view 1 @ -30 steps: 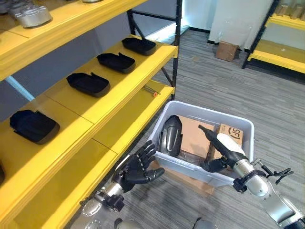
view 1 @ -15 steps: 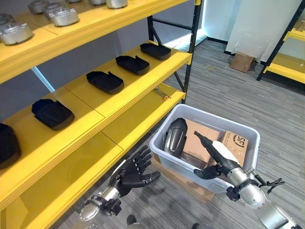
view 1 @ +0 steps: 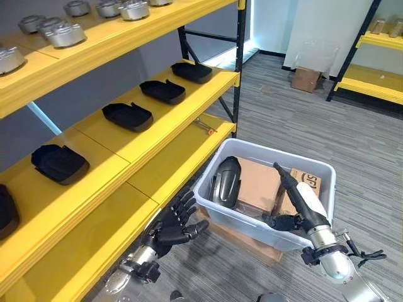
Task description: Move parts from the plastic box to the shelf.
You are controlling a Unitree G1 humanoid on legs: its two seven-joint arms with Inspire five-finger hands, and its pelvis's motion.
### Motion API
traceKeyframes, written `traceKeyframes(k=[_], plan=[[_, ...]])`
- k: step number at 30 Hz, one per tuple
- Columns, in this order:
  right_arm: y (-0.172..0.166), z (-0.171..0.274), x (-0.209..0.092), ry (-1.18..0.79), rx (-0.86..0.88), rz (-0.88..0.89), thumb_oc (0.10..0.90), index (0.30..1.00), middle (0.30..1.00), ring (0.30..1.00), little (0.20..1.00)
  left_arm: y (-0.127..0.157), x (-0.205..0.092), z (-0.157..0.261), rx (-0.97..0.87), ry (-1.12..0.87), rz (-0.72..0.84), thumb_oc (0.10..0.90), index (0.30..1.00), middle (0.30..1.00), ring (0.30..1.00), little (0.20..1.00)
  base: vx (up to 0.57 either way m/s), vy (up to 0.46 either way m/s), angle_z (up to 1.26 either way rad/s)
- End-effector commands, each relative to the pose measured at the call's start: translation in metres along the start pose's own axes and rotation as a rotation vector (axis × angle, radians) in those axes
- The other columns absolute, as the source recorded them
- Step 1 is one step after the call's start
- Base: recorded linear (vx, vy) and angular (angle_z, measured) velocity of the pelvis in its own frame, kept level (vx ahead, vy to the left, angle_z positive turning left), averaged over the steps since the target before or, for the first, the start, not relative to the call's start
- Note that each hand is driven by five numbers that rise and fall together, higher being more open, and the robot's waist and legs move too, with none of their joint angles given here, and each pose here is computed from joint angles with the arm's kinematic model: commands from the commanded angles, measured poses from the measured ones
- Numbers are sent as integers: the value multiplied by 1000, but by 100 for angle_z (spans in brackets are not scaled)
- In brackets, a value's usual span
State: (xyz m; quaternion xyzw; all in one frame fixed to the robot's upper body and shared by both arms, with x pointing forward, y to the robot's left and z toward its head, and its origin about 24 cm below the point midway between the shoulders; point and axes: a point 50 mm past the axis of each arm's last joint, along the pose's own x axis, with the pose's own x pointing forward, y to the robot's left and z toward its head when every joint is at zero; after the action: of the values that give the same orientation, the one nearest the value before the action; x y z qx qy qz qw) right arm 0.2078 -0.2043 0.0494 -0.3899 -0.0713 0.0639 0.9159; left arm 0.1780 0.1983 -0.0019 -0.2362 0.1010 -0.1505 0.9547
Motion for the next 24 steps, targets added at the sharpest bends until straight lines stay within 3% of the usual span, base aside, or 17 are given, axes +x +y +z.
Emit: traceKeyframes(k=[1,8,14,20,24], plan=[[-30,54,24,-331,-1,-182,900,1000,1000,1000,1000,-13,10,47,25,-218,-92,900,1000,1000,1000,1000,123,3,-8],[-54,83,39,-583,-186,-296,900,1000,1000,1000,1000,-12,12,49,-13,-213,-74,900,1000,1000,1000,1000,73,-2,-7],[-88,128,55,-813,-408,-325,900,1000,1000,1000,1000,-20,15,25,-105,-49,-128,900,1000,1000,1000,1000,58,137,-3],[-106,131,57,-812,-544,-289,900,1000,1000,1000,1000,-22,13,23,-49,5,-210,900,1000,1000,1000,1000,35,219,8],[-111,128,58,-779,-545,-284,900,1000,1000,1000,1000,-24,13,22,-23,20,-247,900,1000,1000,1000,1000,19,205,14]])
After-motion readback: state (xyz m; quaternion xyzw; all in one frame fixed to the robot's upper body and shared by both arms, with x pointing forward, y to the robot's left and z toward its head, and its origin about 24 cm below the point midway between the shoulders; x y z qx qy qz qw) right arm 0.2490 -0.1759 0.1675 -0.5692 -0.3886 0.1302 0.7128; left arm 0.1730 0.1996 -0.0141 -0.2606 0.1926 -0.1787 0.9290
